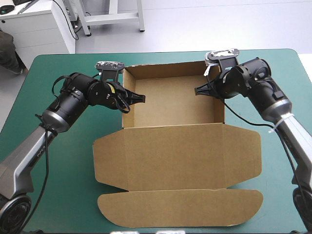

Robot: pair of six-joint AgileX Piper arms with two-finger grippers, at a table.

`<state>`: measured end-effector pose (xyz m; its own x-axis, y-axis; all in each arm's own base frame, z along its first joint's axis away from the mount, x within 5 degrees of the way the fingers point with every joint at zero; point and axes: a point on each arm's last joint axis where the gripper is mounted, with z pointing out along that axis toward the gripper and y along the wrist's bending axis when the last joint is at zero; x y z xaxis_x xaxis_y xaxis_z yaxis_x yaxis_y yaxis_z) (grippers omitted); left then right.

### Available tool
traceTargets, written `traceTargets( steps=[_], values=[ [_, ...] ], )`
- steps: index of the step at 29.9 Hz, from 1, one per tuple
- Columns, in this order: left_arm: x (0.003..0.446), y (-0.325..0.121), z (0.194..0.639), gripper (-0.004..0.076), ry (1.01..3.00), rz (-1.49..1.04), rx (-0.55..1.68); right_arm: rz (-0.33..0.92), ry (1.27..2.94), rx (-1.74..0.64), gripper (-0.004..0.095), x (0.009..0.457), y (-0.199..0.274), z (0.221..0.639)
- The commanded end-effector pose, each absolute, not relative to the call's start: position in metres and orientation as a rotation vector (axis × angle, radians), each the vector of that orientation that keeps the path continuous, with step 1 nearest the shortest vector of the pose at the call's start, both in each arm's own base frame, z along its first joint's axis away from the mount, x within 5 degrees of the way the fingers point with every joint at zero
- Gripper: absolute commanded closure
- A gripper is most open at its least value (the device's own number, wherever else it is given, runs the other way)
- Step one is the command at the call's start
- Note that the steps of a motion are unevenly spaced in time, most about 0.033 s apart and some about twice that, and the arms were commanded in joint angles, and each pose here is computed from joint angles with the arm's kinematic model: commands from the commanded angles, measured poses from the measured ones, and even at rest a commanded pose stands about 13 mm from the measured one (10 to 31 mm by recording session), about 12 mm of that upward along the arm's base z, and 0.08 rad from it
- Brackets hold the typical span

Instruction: Fold the box

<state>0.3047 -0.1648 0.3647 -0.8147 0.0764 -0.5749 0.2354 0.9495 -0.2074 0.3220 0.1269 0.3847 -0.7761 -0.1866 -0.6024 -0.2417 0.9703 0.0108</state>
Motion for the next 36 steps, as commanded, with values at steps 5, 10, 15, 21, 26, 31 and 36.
traceTargets(
  steps=[5, 10, 15, 21, 26, 31, 36],
  values=[
    [0.317, -0.173, 0.356, 0.0724, 2.511, -0.349, 0.331, 0.270, 2.638, -0.417, 0.0923, 0.326, 0.146, 0.364],
    [0.325, -0.180, 0.337, 0.0724, 2.580, -0.355, 0.334, 0.274, 2.738, -0.426, 0.0923, 0.335, 0.152, 0.341],
    [0.331, -0.182, 0.323, 0.0725, 2.612, -0.324, 0.378, 0.259, 2.763, -0.465, 0.0923, 0.343, 0.155, 0.326],
    [0.337, -0.185, 0.312, 0.0724, 2.630, -0.311, 0.389, 0.264, 2.814, -0.432, 0.0922, 0.355, 0.152, 0.309],
    [0.338, -0.184, 0.306, 0.0603, 2.663, -0.270, 0.417, 0.227, 2.889, -0.421, 0.0826, 0.360, 0.146, 0.294],
    [0.337, -0.182, 0.305, 0.0272, 2.676, -0.231, 0.422, 0.218, 2.890, -0.425, 0.0351, 0.359, 0.146, 0.294],
    [0.336, -0.180, 0.304, 0.0121, 2.700, -0.216, 0.422, 0.222, 2.897, -0.406, 0.0017, 0.360, 0.144, 0.294]
  ],
)
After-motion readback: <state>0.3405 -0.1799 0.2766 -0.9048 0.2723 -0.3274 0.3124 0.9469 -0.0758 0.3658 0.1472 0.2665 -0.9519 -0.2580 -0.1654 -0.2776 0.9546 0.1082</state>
